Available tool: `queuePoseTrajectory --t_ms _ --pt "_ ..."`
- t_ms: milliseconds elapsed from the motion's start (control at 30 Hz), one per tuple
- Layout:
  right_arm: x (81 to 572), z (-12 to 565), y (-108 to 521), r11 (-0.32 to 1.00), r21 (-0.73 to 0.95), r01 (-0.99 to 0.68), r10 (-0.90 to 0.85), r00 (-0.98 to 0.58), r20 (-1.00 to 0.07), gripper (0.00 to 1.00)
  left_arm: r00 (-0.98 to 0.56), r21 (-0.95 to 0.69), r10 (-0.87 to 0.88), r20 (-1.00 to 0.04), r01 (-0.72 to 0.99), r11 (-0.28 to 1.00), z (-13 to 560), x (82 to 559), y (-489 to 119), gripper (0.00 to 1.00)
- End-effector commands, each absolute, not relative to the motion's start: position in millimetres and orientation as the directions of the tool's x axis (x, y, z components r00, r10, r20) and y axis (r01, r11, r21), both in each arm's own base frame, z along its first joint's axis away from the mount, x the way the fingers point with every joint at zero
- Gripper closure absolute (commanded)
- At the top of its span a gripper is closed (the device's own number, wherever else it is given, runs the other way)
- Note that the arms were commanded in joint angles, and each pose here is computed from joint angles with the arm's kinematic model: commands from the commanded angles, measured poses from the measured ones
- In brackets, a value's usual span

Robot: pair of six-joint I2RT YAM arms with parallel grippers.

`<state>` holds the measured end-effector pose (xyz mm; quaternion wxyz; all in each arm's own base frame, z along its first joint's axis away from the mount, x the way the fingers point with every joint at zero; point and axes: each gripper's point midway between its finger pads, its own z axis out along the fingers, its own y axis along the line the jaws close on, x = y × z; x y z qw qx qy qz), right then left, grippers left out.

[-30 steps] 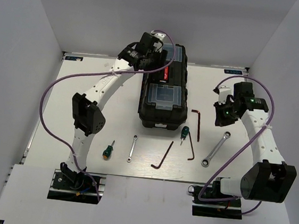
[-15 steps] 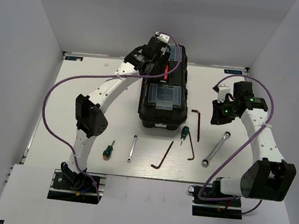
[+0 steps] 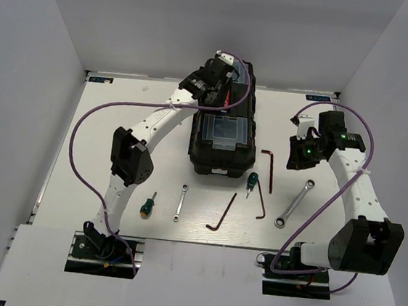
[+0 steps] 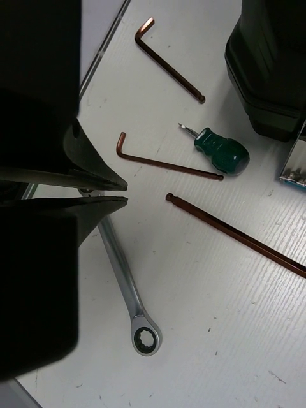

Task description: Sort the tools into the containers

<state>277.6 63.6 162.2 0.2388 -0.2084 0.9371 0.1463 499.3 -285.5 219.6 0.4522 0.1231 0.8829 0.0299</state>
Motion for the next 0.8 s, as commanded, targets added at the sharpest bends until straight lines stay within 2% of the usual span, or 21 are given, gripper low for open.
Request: queuePoseTrajectory --t_ms 0,233,567,667,767 --pt "282.3 163.4 67.5 0.868 0.191 -0.458 -0.302 -0.793 -0.530 0.85 -0.543 0.234 0.266 -0.796 0.130 0.964 231.5 496.4 -274.3 0.29" --pt "283.6 165.4 68.5 0.868 0.193 -0.459 -0.297 -0.789 -0.539 0.85 -0.522 0.352 0.331 -0.786 0.062 0.934 243.0 489.0 -260.0 0.32" --pt "284.2 166.9 69.9 0.868 0.201 -0.455 -0.288 -0.789 -0.542 0.85 -0.456 0.410 0.358 -0.815 -0.017 0.912 282.2 482.0 -251.8 0.33" --pt "284.1 167.8 69.8 0.868 0.202 -0.453 -0.285 -0.790 -0.543 0.85 -0.452 0.410 0.363 -0.815 -0.008 0.912 282.2 479.2 -256.9 0.36" --pt "284.8 169.2 69.3 0.869 0.199 -0.454 -0.285 -0.786 -0.548 0.85 -0.452 0.410 0.363 -0.815 -0.008 0.912 282.2 479.2 -256.9 0.45"
